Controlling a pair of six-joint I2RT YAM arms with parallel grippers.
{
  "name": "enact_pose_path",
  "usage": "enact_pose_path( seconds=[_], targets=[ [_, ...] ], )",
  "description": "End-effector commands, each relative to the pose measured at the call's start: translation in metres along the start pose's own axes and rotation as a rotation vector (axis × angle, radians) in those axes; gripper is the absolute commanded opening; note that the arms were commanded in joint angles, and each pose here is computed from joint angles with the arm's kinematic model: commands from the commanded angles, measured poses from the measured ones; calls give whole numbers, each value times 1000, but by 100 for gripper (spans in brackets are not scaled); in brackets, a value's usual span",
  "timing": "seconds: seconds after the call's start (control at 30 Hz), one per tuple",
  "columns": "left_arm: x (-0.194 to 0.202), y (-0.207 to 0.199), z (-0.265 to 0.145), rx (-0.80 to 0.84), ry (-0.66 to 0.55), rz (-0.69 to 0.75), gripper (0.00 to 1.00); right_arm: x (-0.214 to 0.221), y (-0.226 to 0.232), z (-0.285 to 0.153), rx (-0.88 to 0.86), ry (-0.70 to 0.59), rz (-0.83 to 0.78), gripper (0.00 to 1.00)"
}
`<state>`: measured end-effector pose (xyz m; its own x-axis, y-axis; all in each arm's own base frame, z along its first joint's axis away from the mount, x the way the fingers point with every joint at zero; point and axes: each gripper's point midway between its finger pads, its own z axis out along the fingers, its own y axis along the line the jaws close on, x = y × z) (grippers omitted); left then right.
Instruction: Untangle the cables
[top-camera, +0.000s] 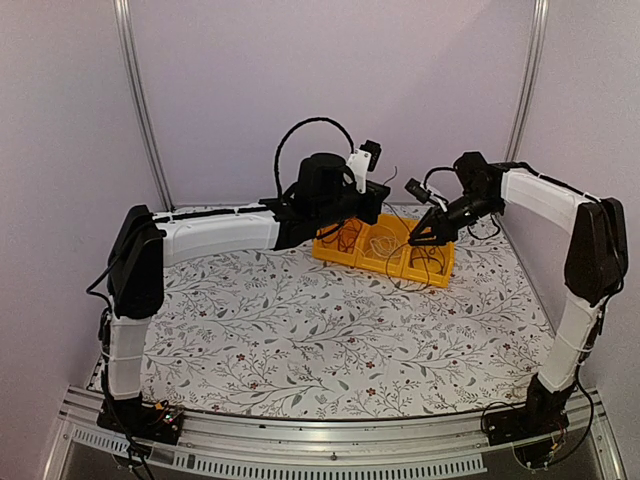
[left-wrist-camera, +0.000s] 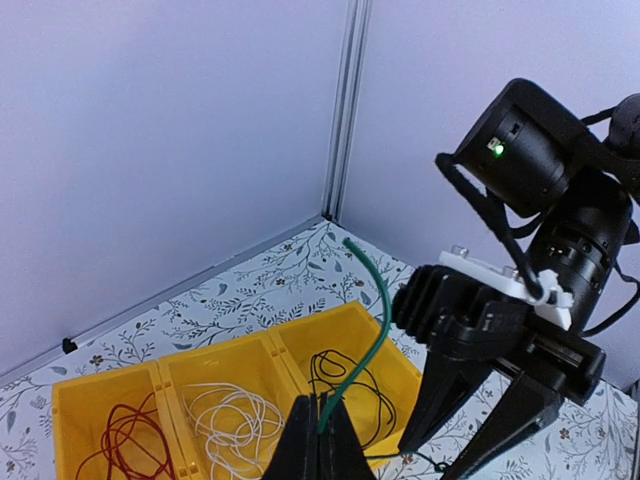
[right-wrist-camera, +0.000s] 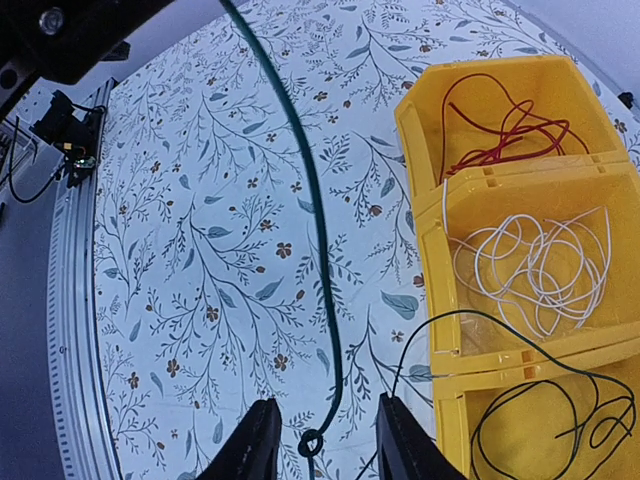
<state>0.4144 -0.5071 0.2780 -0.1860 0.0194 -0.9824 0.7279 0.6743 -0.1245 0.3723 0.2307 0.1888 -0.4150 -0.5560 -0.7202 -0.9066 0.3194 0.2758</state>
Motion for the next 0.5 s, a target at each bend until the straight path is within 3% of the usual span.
enact_pose_path(
  seconds=[0.0,0.17,0.23,0.33,0.47],
  targets=[
    [-22,-3,-3,17,-53,0,0,8,-7,11,2,19,25,30],
    [-24,-4,-5,16,-56,6,0,0,-12,8,21,7,21,0],
    [-24,-4,-6,15,-50,17,2,-7,-13,3,40,7,6,0],
    [-24,1,-11,-14,-36,25,23,-15,-17,-12,92,18,-37,0],
    [-28,11,-30,-68,-34,32,35,-24,-37,-49,219,17,-90,0]
  ],
)
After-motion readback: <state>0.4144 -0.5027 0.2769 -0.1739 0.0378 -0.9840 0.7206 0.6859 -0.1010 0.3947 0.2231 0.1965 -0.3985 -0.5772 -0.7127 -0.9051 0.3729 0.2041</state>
